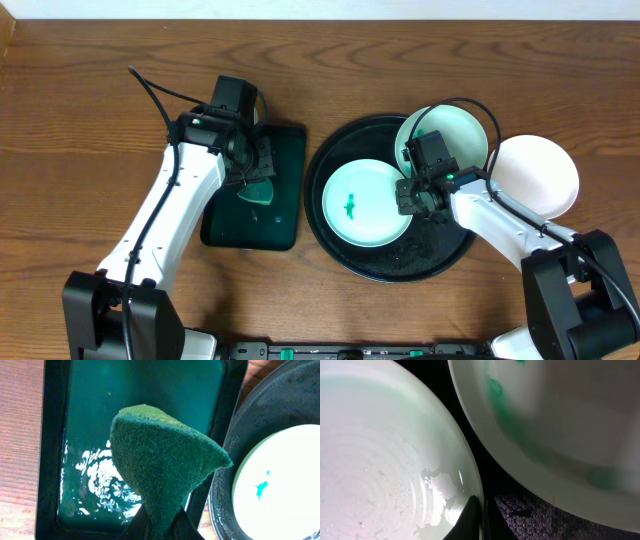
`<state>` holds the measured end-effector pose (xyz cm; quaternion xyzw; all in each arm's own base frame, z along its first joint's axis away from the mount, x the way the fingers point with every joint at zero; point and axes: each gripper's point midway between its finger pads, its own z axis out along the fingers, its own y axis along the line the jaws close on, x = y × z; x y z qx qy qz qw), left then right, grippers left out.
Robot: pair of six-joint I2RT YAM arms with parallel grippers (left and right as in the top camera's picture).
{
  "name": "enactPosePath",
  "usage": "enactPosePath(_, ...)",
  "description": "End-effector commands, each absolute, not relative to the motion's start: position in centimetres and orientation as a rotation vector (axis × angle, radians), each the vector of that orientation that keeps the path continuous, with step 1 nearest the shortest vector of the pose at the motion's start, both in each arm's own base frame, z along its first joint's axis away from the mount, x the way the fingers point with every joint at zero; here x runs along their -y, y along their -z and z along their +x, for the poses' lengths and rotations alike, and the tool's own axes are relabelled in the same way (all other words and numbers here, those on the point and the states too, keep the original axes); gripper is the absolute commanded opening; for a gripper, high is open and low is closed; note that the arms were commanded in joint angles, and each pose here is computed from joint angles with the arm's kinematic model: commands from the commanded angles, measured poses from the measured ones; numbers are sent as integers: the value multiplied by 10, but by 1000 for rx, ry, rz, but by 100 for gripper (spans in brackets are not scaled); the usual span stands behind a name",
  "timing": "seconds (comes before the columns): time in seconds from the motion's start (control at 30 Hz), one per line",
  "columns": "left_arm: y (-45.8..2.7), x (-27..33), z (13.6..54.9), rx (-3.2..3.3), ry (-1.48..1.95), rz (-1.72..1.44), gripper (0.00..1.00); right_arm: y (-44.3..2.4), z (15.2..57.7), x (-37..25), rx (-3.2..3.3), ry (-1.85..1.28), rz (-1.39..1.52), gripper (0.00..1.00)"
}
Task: Clean dirty plates on tray and stack at the side
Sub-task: 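Carry the sponge with the left gripper over to the lower mint plate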
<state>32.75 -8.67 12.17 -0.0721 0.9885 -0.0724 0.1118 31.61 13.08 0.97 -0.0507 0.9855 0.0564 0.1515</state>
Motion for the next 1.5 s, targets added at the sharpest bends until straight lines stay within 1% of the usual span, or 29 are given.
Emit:
enactPosePath(0.0, -117, 85, 325, -2913, 196, -216, 7, -5, 311, -133, -2848, -168, -172, 1)
enactPosePath(0.53, -113, 85, 324, -2926, 191, -218, 7, -5, 311, -133, -2848, -168, -173, 1)
enactPosePath(1.03, -80, 85, 324, -3022, 153, -229, 7, -5, 311, -133, -2848, -168, -172, 1)
enactPosePath(1.23, -81, 86, 334, -2981, 163, -217, 7, -5, 311, -133, -2848, -167, -173, 1)
enactPosePath(1.47, -93, 74, 347, -2930, 57, -215, 7, -5, 311, -133, -2847, -168, -172, 1)
